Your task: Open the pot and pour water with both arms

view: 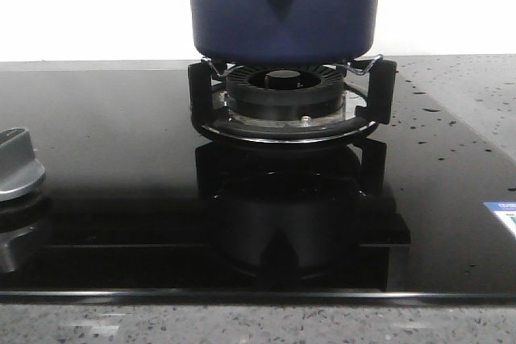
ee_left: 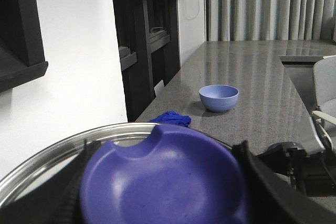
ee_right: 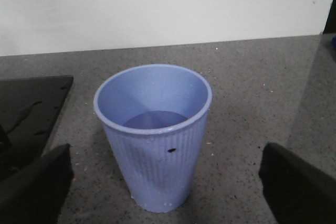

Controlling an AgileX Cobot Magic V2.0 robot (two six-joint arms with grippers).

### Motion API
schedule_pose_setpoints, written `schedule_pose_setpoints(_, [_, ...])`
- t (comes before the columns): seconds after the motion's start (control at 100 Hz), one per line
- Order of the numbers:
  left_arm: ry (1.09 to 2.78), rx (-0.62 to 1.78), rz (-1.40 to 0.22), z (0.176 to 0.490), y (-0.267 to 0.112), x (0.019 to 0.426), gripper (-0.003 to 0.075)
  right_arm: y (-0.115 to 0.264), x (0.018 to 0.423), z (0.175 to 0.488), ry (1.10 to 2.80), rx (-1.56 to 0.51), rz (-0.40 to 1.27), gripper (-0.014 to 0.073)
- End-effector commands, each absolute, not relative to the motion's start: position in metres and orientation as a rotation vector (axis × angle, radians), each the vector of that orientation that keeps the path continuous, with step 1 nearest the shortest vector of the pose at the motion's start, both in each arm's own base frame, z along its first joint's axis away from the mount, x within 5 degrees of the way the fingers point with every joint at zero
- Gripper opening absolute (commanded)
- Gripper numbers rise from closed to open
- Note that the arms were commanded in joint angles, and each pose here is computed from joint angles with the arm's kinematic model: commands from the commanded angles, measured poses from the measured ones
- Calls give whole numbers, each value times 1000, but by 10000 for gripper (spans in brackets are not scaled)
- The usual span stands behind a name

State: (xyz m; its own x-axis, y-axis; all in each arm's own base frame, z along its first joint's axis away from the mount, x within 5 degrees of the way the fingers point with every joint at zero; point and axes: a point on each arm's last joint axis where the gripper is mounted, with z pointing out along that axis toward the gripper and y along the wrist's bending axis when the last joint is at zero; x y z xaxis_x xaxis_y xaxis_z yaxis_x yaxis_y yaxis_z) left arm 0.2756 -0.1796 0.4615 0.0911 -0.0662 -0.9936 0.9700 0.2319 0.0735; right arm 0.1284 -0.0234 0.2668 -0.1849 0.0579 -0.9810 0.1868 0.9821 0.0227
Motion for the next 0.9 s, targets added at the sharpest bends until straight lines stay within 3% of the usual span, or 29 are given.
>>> schedule_pose_setpoints(0.0, [1081,965,-1061,494,-172,256,207,-27,138,281,1648,198,-146,637])
schedule_pose_setpoints(0.89, [1081,972,-1061,494,-172,255,207,-32,207,251,1674,173,-201,637])
